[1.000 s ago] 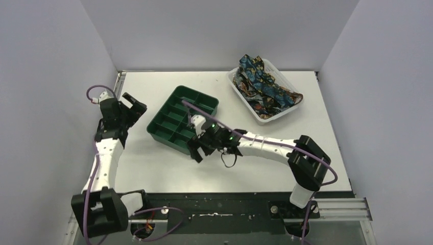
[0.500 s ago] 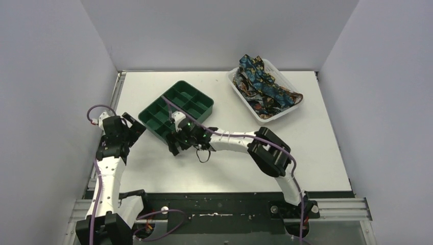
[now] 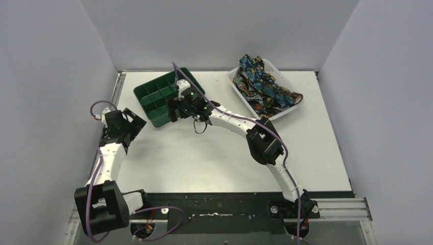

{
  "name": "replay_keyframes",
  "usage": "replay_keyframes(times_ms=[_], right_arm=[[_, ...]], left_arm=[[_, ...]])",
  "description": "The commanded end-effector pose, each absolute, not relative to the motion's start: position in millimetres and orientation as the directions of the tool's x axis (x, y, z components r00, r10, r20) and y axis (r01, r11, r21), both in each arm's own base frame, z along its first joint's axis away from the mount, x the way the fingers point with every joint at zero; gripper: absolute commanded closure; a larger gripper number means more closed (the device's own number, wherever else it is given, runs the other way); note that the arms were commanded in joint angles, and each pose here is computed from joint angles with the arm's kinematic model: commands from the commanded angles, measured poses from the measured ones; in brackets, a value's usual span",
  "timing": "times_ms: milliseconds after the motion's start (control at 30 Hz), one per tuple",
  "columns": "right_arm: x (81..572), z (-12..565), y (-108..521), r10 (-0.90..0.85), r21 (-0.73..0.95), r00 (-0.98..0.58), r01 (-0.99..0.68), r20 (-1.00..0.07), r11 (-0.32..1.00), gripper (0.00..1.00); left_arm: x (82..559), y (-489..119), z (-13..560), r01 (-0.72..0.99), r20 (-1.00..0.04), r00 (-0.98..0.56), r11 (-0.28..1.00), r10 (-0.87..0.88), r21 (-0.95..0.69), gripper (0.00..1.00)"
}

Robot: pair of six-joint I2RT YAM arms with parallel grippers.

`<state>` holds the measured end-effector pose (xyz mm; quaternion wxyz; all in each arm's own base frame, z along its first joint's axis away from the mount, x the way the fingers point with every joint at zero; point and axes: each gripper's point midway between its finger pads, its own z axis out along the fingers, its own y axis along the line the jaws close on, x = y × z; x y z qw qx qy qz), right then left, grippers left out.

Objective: Roll the ties
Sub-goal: Move the storage box to the center of the board, then pick up the tie from the bin.

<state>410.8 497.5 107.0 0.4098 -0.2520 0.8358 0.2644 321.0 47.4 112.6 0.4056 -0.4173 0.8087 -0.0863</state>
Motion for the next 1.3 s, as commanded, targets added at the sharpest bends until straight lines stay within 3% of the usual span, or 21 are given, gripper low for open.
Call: replay_keyframes(times_ms=[0,167,333,733,1067,1267], right_arm=[[466.8,182.4,444.2,-0.102,0.212,-0.467,-0.571,-0.878,0.793,0.0],[510.4,182.4,395.2,-0.034,0.229,-0.468,-0.493,-0.883,0.839,0.0],[537.9,158.6,389.7,-0.07,0.259,-0.52,-0.534,-0.851,0.805,0.0],[526.5,135.4,409.0,-0.092,0.373,-0.578,-0.631,-0.811,0.68,0.0],[494.1,139.8,371.3,-0.121,0.299,-0.561,-0.597,-0.819,0.745,0.01],[507.8,146.6,328.2,-0.153,0.198,-0.572,-0.504,-0.806,0.841,0.0]], left_arm=[[370.3,57.1,145.1,-0.481,-0.646,-0.209,0.652,-0.734,-0.585,0.03],[407.8,66.2,145.8,-0.438,-0.611,-0.181,0.62,-0.77,-0.651,0.03],[440.1,61.9,141.8,-0.343,-0.618,-0.244,0.663,-0.747,-0.665,0.03],[499.6,2.1,136.5,-0.022,-0.609,-0.472,0.699,-0.638,-0.715,0.09],[538.5,-69.3,141.4,0.121,-0.63,-0.574,0.708,-0.522,-0.696,0.09],[547.8,-59.7,146.3,0.038,-0.625,-0.543,0.727,-0.561,-0.685,0.07]])
